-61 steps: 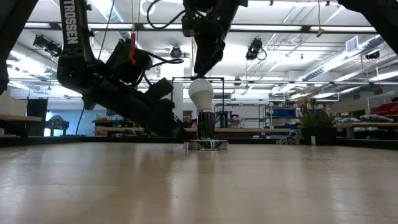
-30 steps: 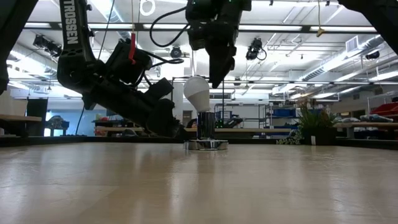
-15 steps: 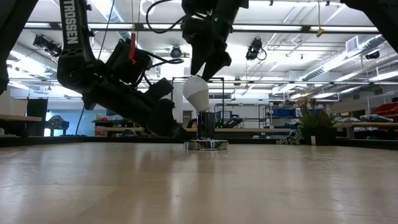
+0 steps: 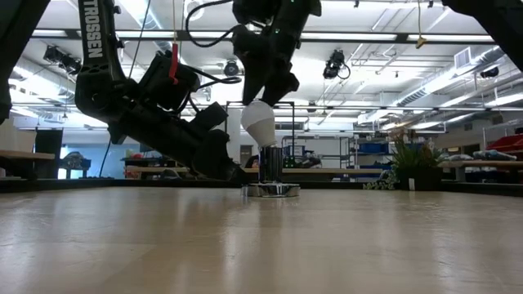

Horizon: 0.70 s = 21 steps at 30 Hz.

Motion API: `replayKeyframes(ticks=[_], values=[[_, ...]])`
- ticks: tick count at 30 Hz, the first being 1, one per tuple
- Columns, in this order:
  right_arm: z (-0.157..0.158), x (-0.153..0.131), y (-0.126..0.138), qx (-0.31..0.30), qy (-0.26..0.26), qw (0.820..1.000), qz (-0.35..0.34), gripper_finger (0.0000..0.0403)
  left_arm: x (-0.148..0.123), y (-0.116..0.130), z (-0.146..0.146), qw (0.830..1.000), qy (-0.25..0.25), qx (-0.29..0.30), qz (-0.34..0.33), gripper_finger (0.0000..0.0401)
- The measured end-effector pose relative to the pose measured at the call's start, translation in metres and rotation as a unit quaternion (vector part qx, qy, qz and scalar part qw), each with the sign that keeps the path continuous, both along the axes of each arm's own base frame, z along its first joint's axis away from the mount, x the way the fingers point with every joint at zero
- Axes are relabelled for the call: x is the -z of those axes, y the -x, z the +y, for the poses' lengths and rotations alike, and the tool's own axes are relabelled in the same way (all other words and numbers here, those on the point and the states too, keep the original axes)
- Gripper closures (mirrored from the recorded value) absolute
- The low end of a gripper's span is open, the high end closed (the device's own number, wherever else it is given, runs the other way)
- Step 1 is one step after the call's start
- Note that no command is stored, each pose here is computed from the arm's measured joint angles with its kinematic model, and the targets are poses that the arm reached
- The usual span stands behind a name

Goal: Screw lightbulb
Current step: Insert the lightbulb into the lamp socket

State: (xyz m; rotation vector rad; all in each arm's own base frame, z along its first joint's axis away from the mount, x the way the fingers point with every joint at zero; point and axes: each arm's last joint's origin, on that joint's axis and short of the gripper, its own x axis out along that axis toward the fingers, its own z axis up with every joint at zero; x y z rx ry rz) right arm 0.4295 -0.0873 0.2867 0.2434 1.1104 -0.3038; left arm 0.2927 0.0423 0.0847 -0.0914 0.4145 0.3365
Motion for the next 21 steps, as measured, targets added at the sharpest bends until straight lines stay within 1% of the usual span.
replayKeyframes(ticks=[4,12,18,21], values=[[-0.001,-0.001,-0.001,-0.009,0.018,1.0,-0.006,0.0067,0.0,0.0,0.0,1.0,0.0,0.0,0.0,0.0401],[0.0,0.001,0.001,-0.014,0.014,1.0,0.009,0.0085,0.0,0.0,0.0,1.0,0.0,0.0,0.0,0.0401],[0.002,0.003,0.009,-0.015,0.003,0.999,0.051,0.0091,0.0,0.0,0.0,1.0,0.0,0.0,0.0,0.0401],[0.004,0.004,0.01,-0.017,0.002,0.998,0.057,0.0094,0.0,0.0,0.0,1.0,0.0,0.0,0.0,0.0401]])
